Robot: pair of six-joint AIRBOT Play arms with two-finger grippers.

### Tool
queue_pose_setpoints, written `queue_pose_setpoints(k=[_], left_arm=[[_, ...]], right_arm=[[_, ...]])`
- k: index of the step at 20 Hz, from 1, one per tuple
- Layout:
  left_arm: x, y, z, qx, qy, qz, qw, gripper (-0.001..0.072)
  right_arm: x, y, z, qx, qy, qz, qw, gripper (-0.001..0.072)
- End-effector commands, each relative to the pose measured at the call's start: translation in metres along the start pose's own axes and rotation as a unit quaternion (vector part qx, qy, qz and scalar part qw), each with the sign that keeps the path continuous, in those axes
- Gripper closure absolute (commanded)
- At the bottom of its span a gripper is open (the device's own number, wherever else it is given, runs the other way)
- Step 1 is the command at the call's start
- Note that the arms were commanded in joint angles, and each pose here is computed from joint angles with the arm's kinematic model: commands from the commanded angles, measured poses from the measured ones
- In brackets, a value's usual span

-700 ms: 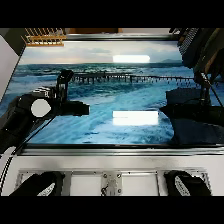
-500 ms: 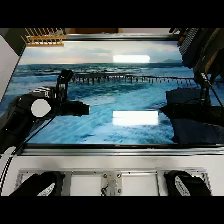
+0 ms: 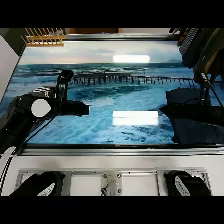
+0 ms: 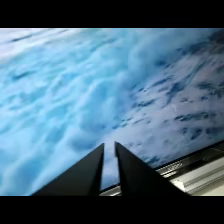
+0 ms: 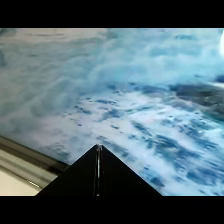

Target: Fold the clothes and pants, and hang the long-sleeved shirts on hangers.

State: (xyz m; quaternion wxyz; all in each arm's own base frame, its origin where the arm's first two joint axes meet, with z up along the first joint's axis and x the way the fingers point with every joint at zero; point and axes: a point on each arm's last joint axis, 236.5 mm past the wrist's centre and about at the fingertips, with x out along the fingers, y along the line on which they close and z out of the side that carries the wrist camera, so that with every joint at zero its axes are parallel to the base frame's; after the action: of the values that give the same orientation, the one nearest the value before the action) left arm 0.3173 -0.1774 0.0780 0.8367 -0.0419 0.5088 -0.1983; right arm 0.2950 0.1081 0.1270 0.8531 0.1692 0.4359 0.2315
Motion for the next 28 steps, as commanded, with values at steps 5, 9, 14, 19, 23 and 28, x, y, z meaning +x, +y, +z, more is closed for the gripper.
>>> queue_pose_setpoints(k=[5,9,14,19,23,28], left_arm=[[-0.018,0.157,0.037,0.069,-0.037,0.237,0.968,0.0045],[0.010,0.265,-0.009,-0.047,0.054,0.288,0.955,0.0046],[0.058,0.321,-0.064,-0.133,0.132,0.293,0.938,0.0046],[0.086,0.322,-0.062,-0.144,0.119,0.288,0.939,0.0051],[0.064,0.317,-0.021,-0.169,0.078,0.292,0.938,0.0701],[-0.008,0.175,0.112,-0.102,-0.095,0.185,0.973,0.0701]], right_arm=[[0.000,0.000,0.000,0.000,0.001,0.000,1.000,0.0684],[0.000,0.000,0.000,0.000,0.001,0.000,1.000,0.0685],[0.000,0.000,0.000,0.000,0.001,0.000,1.000,0.0684],[0.000,0.000,0.000,0.000,0.001,0.000,1.000,0.0684],[0.000,0.000,0.000,0.000,0.001,0.000,1.000,0.0684],[0.000,0.000,0.000,0.000,0.001,0.000,1.000,0.0684]])
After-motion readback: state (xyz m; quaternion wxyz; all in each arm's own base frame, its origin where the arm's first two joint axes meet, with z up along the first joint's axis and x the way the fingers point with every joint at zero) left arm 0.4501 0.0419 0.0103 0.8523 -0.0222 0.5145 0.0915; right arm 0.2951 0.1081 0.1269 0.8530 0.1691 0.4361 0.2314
